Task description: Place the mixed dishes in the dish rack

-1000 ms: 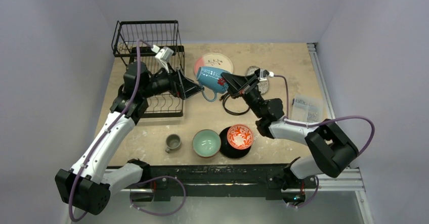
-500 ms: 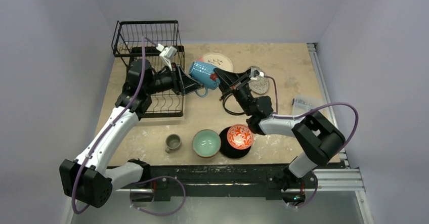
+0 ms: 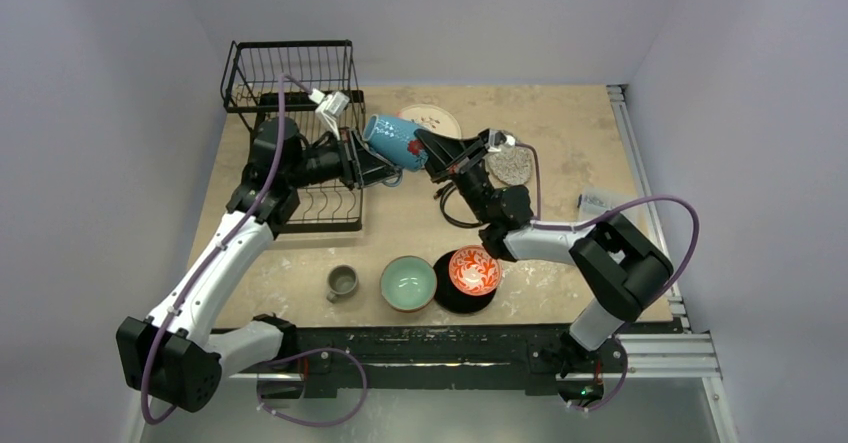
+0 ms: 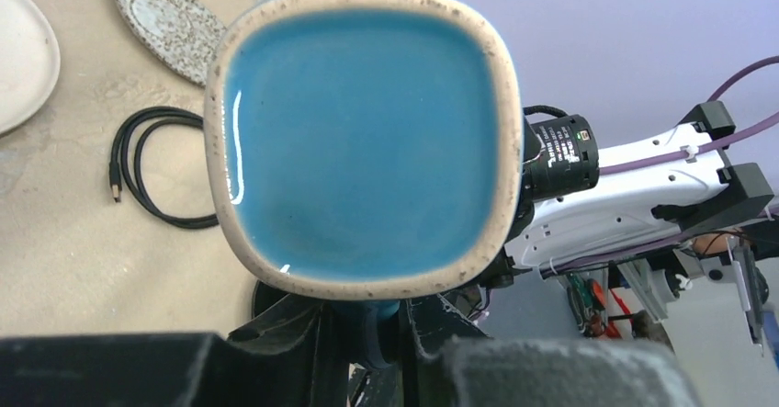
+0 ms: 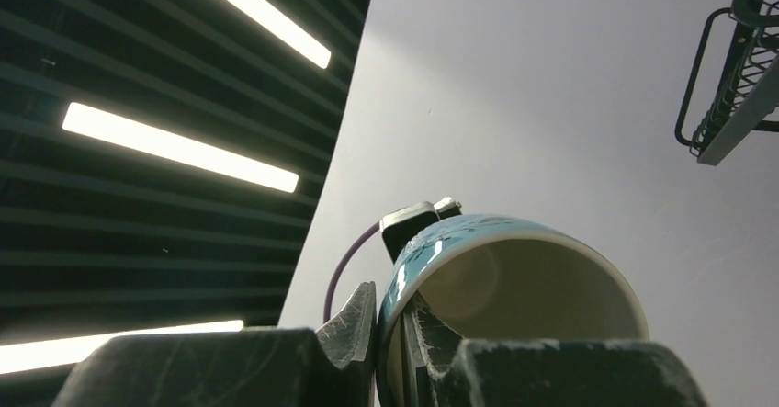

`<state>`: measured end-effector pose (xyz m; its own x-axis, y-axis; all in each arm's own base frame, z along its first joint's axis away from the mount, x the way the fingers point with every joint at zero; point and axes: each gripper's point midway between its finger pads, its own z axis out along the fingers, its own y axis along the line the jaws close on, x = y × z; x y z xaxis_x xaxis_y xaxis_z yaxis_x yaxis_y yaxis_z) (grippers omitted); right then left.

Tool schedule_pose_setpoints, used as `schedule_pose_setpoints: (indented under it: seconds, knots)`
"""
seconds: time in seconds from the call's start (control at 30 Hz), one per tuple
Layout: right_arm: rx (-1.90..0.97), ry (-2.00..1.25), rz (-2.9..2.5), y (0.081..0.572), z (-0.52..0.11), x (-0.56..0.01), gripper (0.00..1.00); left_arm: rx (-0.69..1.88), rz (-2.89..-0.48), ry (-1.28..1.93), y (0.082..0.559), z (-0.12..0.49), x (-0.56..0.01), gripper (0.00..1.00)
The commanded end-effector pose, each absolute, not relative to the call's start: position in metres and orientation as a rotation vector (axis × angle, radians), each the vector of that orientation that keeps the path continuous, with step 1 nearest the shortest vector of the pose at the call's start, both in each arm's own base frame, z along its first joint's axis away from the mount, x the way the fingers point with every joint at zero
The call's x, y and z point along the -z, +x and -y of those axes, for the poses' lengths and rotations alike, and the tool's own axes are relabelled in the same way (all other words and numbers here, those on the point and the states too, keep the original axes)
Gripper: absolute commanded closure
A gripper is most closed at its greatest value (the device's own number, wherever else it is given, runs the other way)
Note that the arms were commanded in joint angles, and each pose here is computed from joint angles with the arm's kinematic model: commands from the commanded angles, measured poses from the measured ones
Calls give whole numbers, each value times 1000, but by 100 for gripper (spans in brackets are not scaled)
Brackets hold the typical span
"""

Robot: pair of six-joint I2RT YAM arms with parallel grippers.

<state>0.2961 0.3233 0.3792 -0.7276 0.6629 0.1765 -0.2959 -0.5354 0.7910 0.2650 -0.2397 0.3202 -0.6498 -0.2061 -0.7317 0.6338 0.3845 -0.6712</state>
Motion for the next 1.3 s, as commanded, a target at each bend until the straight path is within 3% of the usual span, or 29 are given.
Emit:
schedule_pose_setpoints:
  seconds: [0.0, 0.1, 0.23, 0.33, 0.4, 0.63, 0.77, 1.27]
  knots:
    - [-2420, 412, -750, 244, -293, -428, 90, 1198, -1817, 390, 272, 230, -330, 100]
    - [-2358, 379, -1017, 249, -317, -387, 52, 1013, -1895, 278, 286, 209, -320, 100]
    - [-2121, 336, -1453, 257, -341, -308, 32, 750, -1967, 126, 303, 173, -308, 100]
    - [-1686, 279, -1874, 272, -345, -232, 18, 653, -1959, 73, 305, 157, -308, 100]
    - [-1306, 199, -2010, 285, -324, -211, 9, 618, -1950, 48, 306, 150, -308, 100]
    - [-197, 11, -2157, 312, -192, -186, 6, 532, -1974, 6, 312, 138, -301, 100]
    - [122, 36, -2150, 309, -141, -175, 7, 486, -1987, -4, 316, 132, -295, 100]
    - [-279, 51, -1872, 282, -149, -203, 7, 86, -1972, -66, 337, 81, -234, 100]
